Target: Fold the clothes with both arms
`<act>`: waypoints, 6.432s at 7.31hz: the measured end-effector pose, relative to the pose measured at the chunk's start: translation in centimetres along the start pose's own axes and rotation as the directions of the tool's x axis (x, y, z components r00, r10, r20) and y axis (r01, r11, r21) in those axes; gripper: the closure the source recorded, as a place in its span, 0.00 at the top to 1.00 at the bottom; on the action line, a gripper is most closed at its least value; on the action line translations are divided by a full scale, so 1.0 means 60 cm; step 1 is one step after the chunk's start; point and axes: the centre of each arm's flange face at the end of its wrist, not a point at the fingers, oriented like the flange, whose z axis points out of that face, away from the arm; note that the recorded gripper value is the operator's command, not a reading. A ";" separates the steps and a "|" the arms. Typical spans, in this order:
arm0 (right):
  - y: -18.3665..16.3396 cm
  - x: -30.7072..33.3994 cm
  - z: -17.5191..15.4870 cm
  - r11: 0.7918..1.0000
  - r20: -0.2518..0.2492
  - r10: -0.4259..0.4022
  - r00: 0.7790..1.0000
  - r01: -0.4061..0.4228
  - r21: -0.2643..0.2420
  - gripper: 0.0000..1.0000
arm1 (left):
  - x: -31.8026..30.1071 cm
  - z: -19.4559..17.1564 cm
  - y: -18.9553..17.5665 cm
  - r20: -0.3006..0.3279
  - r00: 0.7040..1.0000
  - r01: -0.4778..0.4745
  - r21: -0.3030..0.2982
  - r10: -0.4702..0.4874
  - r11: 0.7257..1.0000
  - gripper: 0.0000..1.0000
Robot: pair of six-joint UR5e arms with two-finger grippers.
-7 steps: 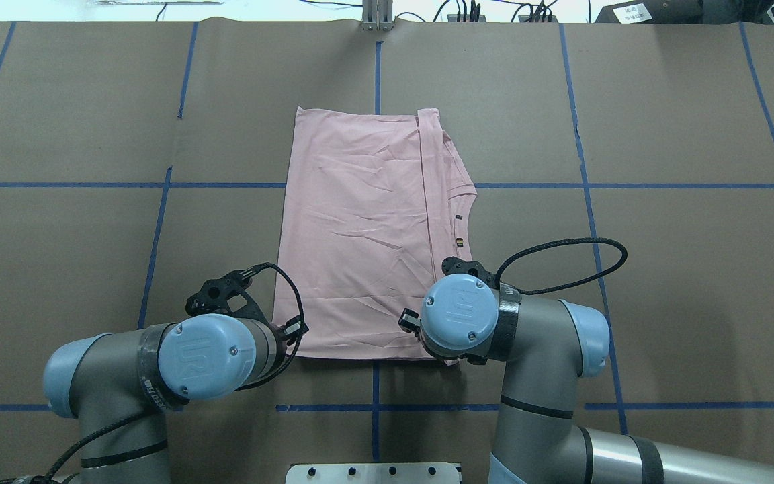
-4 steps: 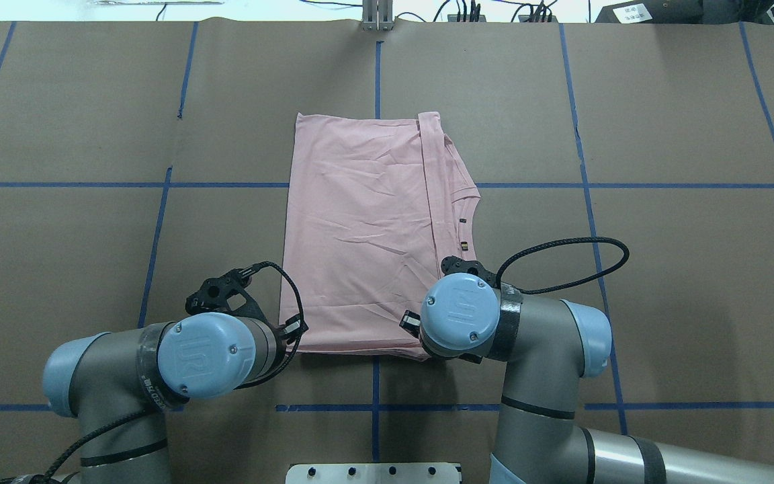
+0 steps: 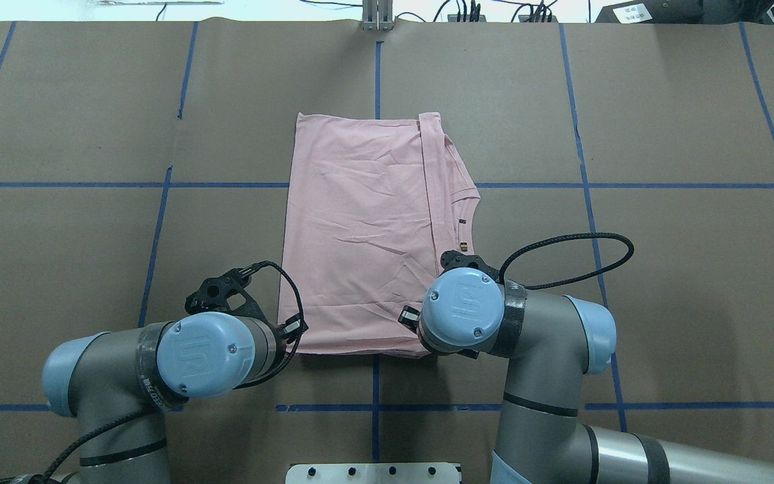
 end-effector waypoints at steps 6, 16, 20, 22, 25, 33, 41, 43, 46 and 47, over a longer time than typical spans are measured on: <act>0.045 0.066 -0.102 0.996 0.094 -0.046 0.995 0.053 -0.073 0.00 | -0.033 -0.101 0.090 0.010 0.998 -0.066 -0.083 0.068 0.994 0.00; -0.036 0.034 -0.133 0.998 0.136 -0.061 0.989 0.064 -0.019 0.00 | 0.031 -0.132 -0.009 -0.130 0.990 -0.060 -0.033 0.055 0.998 0.00; -0.104 0.006 -0.115 0.999 0.216 -0.043 0.975 0.041 0.018 0.00 | 0.060 -0.131 -0.057 -0.166 0.986 -0.015 0.000 0.015 1.000 0.00; -0.190 -0.036 -0.120 0.995 0.232 -0.070 0.970 0.050 0.090 0.00 | 0.104 -0.101 -0.115 -0.192 0.981 0.026 0.045 -0.017 0.999 0.01; -0.368 -0.135 -0.039 0.984 0.234 -0.025 0.972 -0.018 0.179 0.99 | 0.209 0.012 -0.292 -0.247 0.966 0.114 0.154 -0.074 0.981 1.00; -0.640 -0.162 -0.125 0.962 0.192 -0.103 0.976 0.049 0.268 1.00 | 0.191 -0.053 -0.459 -0.265 0.961 -0.044 0.136 0.079 0.990 1.00; -0.767 0.679 -0.343 0.780 -0.053 -0.625 0.779 0.625 -0.016 1.00 | -0.278 -0.375 -0.772 0.095 0.731 -0.683 0.097 0.676 0.724 1.00; -0.752 0.790 -0.332 0.792 0.003 -0.610 0.793 0.609 -0.043 1.00 | -0.457 -0.386 -0.840 0.113 0.580 -0.814 0.024 0.807 0.581 1.00; -0.744 0.829 -0.313 0.810 0.021 -0.582 0.813 0.582 -0.068 1.00 | -0.593 -0.302 -0.892 0.091 0.584 -0.807 -0.038 0.806 0.589 1.00; -0.736 0.847 -0.302 0.819 0.025 -0.567 0.823 0.567 -0.085 1.00 | -0.625 -0.273 -0.904 0.089 0.608 -0.786 -0.072 0.789 0.613 1.00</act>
